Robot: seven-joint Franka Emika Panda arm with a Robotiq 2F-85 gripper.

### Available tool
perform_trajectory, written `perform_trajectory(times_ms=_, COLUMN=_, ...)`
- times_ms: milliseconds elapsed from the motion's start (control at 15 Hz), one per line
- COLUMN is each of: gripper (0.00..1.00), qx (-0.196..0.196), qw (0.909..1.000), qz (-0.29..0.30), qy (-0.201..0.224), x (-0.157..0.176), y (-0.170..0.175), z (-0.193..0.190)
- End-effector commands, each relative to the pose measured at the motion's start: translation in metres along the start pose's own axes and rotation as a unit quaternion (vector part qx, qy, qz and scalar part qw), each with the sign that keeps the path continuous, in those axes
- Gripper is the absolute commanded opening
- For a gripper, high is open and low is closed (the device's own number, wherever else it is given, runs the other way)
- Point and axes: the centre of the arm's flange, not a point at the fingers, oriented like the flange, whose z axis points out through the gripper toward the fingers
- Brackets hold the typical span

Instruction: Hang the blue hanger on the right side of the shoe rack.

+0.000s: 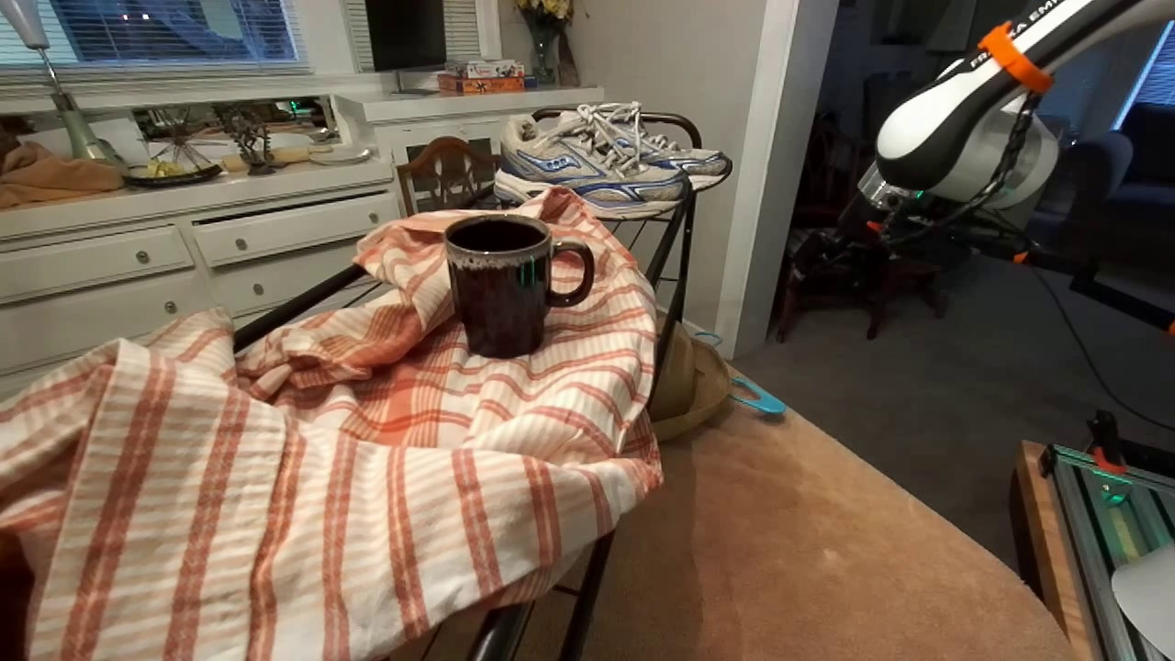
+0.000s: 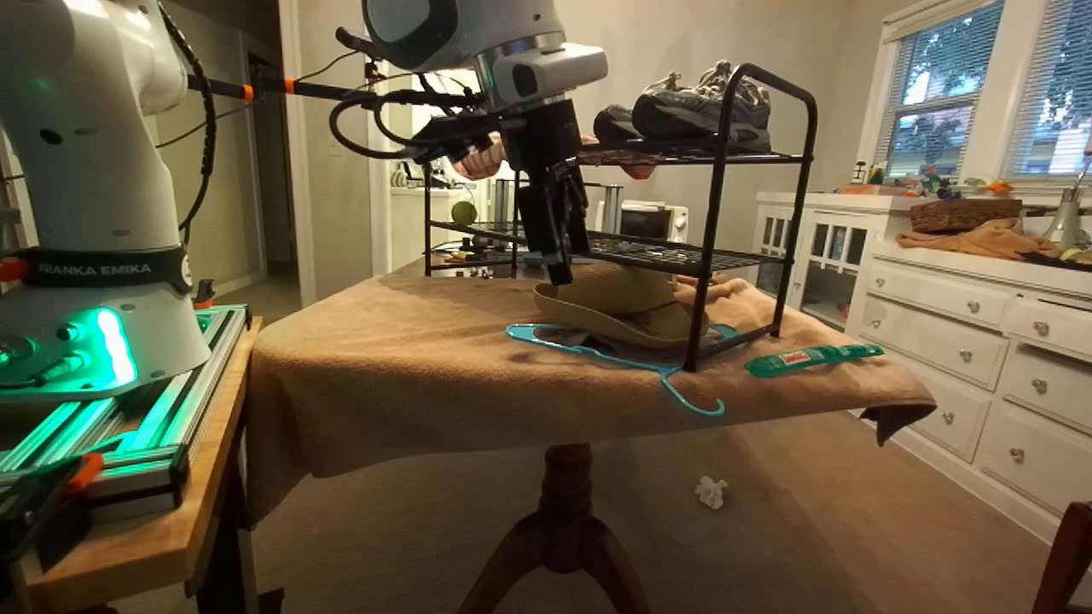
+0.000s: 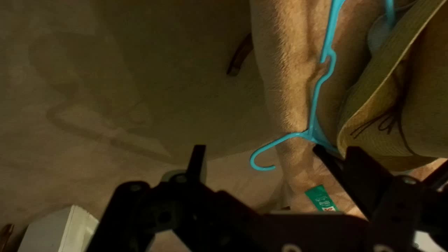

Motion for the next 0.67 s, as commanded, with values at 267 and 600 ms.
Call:
perform_trajectory(times_ms=267, gripper=1.0, qx=0.057, qw=0.992, qz=0.105, qy=-0.042, x=0.031, y=0.032, z=0.051)
perform_trajectory(times_ms=600, gripper=1.0, qx=0.08, qw=0.9804, qz=0.175, qy=-0.041, x=0.036, y=0.049, z=0.098)
